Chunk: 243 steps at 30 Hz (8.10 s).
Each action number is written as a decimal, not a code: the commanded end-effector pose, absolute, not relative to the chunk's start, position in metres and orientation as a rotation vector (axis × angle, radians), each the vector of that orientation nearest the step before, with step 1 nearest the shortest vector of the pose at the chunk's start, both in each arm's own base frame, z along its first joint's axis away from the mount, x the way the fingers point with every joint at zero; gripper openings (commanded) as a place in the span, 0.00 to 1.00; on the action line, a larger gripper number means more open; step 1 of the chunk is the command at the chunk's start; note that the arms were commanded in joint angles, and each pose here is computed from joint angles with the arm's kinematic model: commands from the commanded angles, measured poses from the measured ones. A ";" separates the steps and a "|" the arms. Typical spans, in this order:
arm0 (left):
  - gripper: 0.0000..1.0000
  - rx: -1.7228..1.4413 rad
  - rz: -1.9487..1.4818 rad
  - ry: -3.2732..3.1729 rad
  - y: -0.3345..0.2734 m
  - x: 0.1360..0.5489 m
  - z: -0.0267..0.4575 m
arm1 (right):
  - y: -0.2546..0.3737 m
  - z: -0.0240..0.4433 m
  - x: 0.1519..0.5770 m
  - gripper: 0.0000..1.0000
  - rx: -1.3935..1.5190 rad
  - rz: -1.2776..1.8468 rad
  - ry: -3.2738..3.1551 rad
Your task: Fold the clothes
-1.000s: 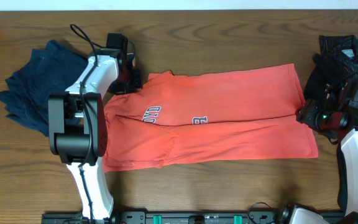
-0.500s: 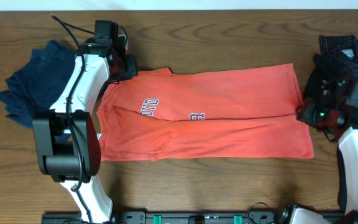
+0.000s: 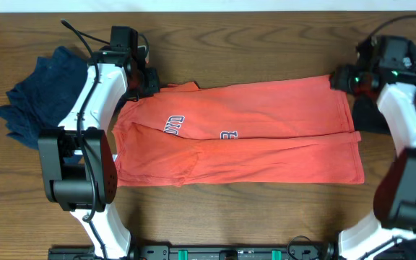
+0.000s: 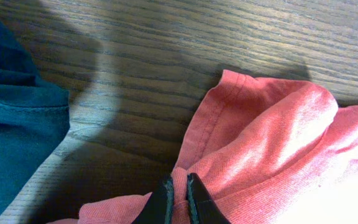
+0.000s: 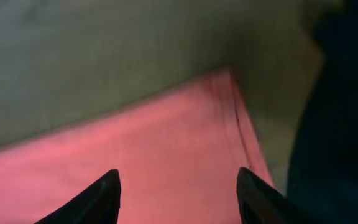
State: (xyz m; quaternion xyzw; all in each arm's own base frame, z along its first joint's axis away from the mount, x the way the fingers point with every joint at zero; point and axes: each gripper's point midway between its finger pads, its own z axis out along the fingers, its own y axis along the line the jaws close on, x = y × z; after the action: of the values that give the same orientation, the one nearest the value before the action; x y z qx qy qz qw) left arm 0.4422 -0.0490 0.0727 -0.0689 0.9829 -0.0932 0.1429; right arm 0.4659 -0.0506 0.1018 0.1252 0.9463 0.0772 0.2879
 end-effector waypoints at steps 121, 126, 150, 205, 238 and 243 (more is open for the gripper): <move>0.06 -0.133 -0.292 3.426 -0.071 0.208 0.182 | -0.096 0.079 0.275 0.06 0.587 -0.533 3.224; 0.06 -0.176 -0.292 3.382 -0.070 0.193 0.194 | -0.095 0.079 0.271 0.06 0.586 -0.536 3.239; 0.68 -0.124 -0.385 3.024 -0.084 0.268 0.087 | -0.080 0.064 0.266 0.31 0.603 -0.397 3.276; 0.46 -0.004 -0.657 2.824 -0.228 0.284 0.103 | -0.080 0.063 0.269 0.32 0.603 -0.395 3.266; 0.27 -0.195 -0.561 2.957 -0.247 0.275 -0.001 | -0.080 0.064 0.266 0.33 0.586 -0.396 3.283; 0.27 -0.154 -0.559 2.956 -0.249 0.274 -0.001 | -0.080 0.064 0.266 0.34 0.587 -0.396 3.281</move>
State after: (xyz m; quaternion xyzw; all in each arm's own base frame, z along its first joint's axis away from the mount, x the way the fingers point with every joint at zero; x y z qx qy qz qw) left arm 0.2786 -0.2511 0.0076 -0.0570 0.9760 -0.1971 0.0736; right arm 0.2679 -0.0789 0.0649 0.1742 0.9724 -0.1154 -0.1038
